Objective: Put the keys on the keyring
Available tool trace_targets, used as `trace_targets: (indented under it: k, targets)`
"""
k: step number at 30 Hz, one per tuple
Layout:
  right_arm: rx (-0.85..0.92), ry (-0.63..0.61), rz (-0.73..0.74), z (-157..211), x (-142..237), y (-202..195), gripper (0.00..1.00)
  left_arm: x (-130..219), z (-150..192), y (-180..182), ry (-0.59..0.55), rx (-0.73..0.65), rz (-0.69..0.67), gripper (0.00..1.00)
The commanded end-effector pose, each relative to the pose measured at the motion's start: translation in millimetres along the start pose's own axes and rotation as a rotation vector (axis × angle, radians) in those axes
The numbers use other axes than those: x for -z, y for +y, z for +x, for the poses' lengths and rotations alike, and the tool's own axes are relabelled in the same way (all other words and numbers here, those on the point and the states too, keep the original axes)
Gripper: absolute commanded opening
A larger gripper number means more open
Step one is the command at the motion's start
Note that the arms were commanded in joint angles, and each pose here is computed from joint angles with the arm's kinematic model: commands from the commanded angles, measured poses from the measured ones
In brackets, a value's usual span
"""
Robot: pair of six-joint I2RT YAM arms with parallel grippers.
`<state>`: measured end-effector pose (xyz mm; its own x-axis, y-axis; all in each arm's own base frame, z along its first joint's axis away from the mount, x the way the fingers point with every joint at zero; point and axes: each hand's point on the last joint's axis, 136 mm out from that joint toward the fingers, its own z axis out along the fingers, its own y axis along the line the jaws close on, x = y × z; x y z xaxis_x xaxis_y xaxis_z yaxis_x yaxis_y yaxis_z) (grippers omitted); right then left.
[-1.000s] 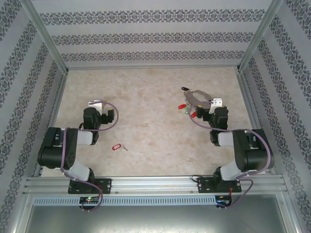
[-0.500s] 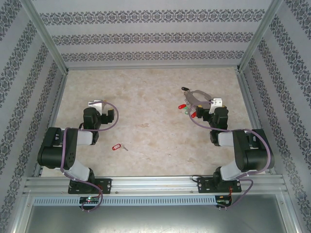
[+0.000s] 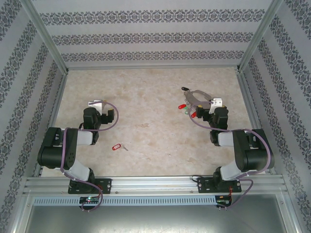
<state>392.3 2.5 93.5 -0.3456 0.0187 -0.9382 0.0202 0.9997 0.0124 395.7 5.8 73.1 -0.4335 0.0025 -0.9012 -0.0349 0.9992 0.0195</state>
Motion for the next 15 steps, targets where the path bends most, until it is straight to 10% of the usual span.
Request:
trace_targets:
  k: [1, 15]
  targets:
    - [0.003, -0.034, -0.016, -13.0, -0.9, 1.5, 0.98, 1.0, -10.5, -0.5, -0.044, -0.007, 0.005, 1.0]
    - [-0.012, -0.043, -0.014, -22.1, -0.9, 0.3, 0.98, 3.3, -18.2, -7.3, -0.027, -0.019, 0.053, 1.0]
